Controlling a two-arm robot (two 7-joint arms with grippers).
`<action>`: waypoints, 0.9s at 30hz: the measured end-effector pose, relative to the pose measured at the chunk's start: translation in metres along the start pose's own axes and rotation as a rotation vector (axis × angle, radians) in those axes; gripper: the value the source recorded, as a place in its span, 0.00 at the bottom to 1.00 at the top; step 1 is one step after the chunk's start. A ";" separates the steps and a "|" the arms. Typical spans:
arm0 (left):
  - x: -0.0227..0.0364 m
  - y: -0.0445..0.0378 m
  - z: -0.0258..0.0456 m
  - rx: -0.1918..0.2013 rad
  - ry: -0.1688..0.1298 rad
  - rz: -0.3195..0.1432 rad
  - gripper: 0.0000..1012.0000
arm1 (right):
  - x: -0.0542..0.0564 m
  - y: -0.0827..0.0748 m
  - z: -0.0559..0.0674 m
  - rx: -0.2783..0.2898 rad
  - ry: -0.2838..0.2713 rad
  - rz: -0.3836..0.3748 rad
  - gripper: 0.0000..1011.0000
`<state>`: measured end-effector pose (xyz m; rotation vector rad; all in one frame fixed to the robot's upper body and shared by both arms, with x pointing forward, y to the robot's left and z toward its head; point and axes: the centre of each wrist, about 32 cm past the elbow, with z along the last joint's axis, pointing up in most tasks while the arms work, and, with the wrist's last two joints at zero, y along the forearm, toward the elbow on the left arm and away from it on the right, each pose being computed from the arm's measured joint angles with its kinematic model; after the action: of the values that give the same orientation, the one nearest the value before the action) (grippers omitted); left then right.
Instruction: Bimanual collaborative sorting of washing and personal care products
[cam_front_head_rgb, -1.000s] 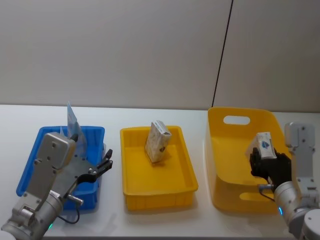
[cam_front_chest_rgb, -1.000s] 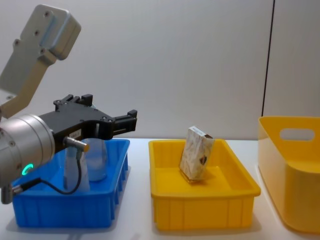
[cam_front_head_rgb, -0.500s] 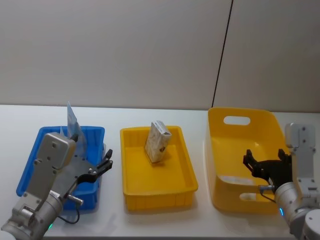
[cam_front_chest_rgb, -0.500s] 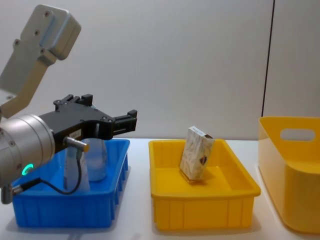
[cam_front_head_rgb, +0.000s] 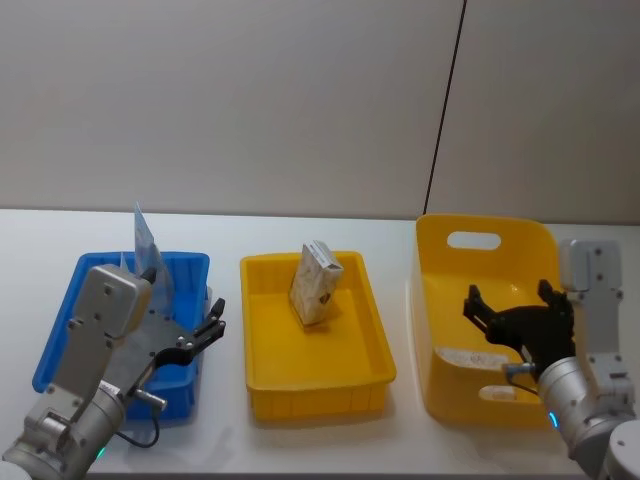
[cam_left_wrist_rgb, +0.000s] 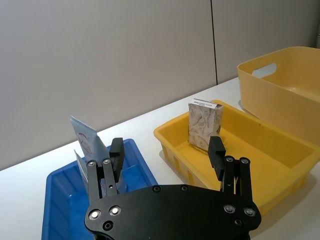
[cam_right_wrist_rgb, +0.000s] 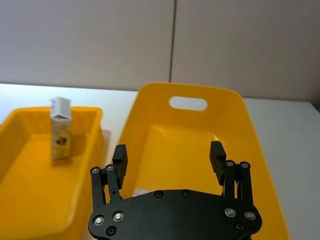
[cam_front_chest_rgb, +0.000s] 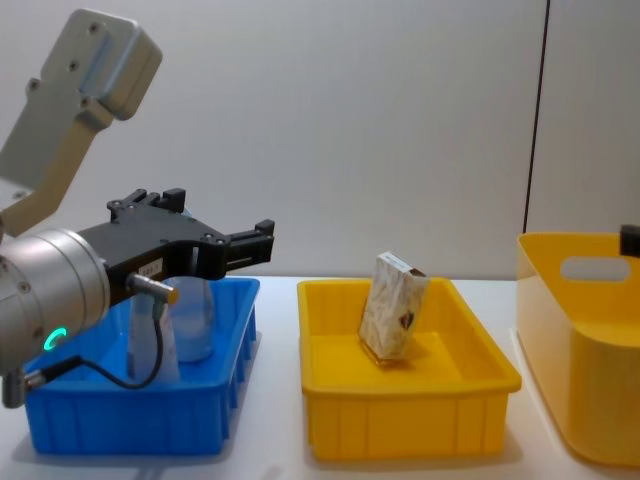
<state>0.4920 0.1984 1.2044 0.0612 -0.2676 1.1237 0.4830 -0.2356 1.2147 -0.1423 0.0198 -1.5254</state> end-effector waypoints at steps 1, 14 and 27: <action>0.0000 0.0000 0.0000 0.000 0.000 0.000 0.99 | -0.001 0.000 0.001 0.012 -0.002 0.018 0.99; 0.0000 0.0000 0.0000 0.000 0.000 0.000 0.99 | -0.011 -0.001 0.007 0.094 -0.025 0.168 0.99; -0.0003 0.0009 0.0000 0.011 -0.007 0.017 0.99 | -0.018 -0.001 0.011 0.137 -0.041 0.255 0.99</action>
<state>0.4911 0.1985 1.2043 0.0726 -0.2688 1.1423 0.4823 -0.2165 1.2243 -0.0583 -0.0955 -1.2642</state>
